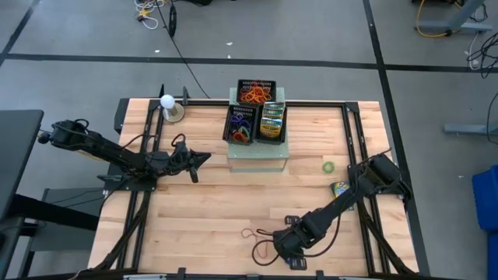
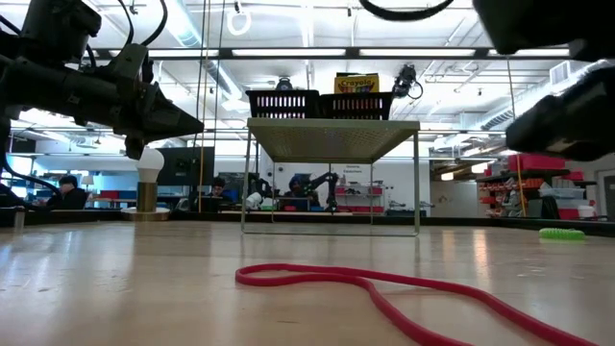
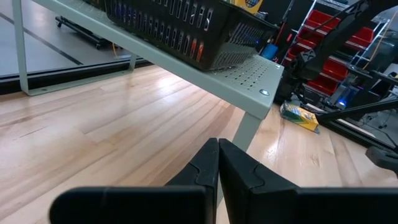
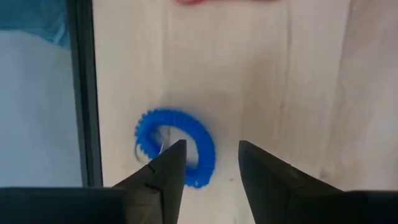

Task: Pick & Place Office Desk Supplies
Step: Put the blue spiral keychain into the bottom left black bin

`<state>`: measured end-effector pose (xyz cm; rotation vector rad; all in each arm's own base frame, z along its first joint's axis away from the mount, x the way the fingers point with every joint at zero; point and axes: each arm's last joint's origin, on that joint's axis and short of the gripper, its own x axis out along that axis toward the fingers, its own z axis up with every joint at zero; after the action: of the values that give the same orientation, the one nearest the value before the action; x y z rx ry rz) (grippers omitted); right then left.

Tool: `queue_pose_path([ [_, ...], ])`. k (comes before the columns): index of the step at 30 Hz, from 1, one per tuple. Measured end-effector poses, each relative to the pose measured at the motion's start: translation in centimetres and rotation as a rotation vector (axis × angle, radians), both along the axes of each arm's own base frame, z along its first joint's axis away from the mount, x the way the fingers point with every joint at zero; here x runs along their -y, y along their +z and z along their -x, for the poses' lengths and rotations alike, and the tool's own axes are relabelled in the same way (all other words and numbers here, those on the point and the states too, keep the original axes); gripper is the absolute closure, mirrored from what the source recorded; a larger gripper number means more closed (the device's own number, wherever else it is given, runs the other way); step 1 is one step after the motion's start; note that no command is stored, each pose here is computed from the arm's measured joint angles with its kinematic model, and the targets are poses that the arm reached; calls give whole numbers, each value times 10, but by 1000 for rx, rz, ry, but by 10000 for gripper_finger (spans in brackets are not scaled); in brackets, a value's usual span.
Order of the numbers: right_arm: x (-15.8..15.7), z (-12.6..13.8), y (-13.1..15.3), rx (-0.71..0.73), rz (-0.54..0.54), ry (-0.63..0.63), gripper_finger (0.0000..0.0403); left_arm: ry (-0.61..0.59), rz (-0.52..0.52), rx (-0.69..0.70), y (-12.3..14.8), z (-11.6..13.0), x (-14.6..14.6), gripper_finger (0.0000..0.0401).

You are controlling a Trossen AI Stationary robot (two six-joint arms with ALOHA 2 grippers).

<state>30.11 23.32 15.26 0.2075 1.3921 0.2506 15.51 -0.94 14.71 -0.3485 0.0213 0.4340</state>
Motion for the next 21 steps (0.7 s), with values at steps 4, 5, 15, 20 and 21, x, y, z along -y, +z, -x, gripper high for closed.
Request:
queue_pose_path([
  [4,-3,3,-7,-29,16,28,250,0,0,0,0,0,0,384],
  [5,-3,3,-9,-32,20,32,250,0,0,-2,0,0,0,384],
  [15,-1,-1,-14,-38,4,33,327,0,-1,-4,0,0,0,384],
  [20,7,-18,5,-52,1,-15,382,1,-1,-5,-1,0,0,384],
  [21,10,-22,11,-49,11,-26,390,0,-1,-6,-1,0,0,384],
])
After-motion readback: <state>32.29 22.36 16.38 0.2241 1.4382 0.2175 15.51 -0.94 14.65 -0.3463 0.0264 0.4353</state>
